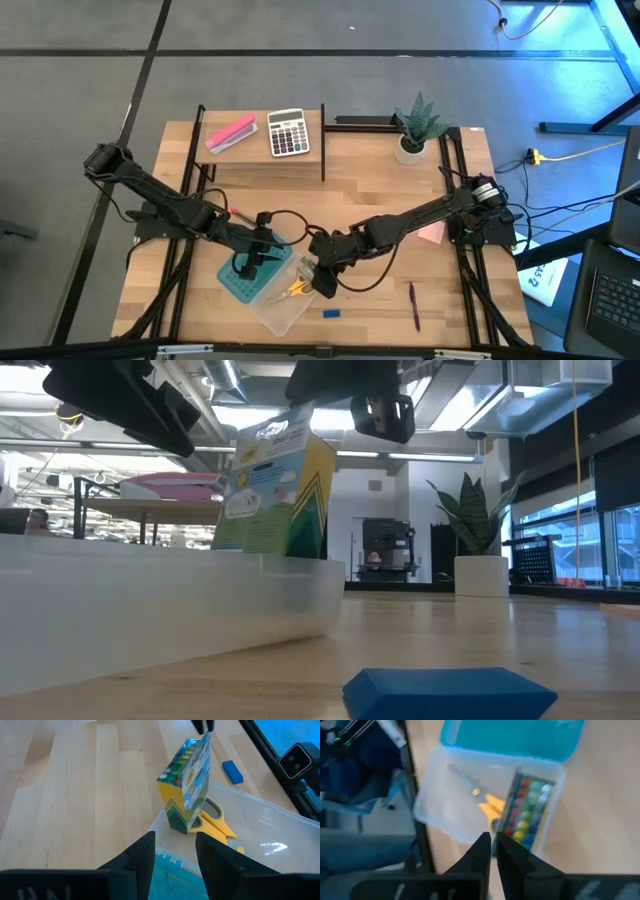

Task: Pack school essentials
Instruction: Put the yellow crayon box into the blue supply box

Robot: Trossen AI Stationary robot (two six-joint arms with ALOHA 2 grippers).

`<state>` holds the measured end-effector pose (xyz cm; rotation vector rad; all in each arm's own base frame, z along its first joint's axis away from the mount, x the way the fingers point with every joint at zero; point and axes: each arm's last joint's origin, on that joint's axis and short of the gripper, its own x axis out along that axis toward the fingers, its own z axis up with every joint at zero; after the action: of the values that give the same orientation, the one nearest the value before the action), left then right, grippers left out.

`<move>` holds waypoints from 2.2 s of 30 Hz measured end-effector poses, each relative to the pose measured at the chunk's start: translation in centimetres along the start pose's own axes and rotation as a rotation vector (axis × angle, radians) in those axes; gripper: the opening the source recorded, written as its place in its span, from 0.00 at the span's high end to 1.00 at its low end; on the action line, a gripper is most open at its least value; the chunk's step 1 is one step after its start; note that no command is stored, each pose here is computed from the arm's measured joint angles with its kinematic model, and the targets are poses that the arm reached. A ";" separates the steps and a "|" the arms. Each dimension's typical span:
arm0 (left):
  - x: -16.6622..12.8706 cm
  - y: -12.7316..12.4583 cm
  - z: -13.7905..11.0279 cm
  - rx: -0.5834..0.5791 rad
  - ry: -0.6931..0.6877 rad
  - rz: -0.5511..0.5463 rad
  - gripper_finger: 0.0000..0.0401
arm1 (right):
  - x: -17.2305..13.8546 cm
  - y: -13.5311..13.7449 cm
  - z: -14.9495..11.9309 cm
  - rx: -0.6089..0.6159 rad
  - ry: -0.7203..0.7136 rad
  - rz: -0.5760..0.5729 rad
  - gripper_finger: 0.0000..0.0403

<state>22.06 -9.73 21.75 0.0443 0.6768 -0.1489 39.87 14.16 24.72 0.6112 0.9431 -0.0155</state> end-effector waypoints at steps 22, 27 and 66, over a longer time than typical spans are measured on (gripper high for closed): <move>0.0 0.0 0.0 0.000 0.002 0.000 0.66 | -5.0 -0.8 0.8 -0.010 -0.130 -0.186 0.92; 0.0 0.0 0.0 0.001 0.004 0.001 0.66 | -4.5 -2.0 0.2 0.069 -0.060 -0.250 0.92; 0.0 0.1 0.0 0.000 0.007 0.010 0.66 | 2.6 -6.5 -1.6 0.095 0.050 0.077 0.92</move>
<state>22.03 -9.67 21.73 0.0485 0.6831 -0.1396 38.43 10.19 18.85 0.7384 0.9708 0.0236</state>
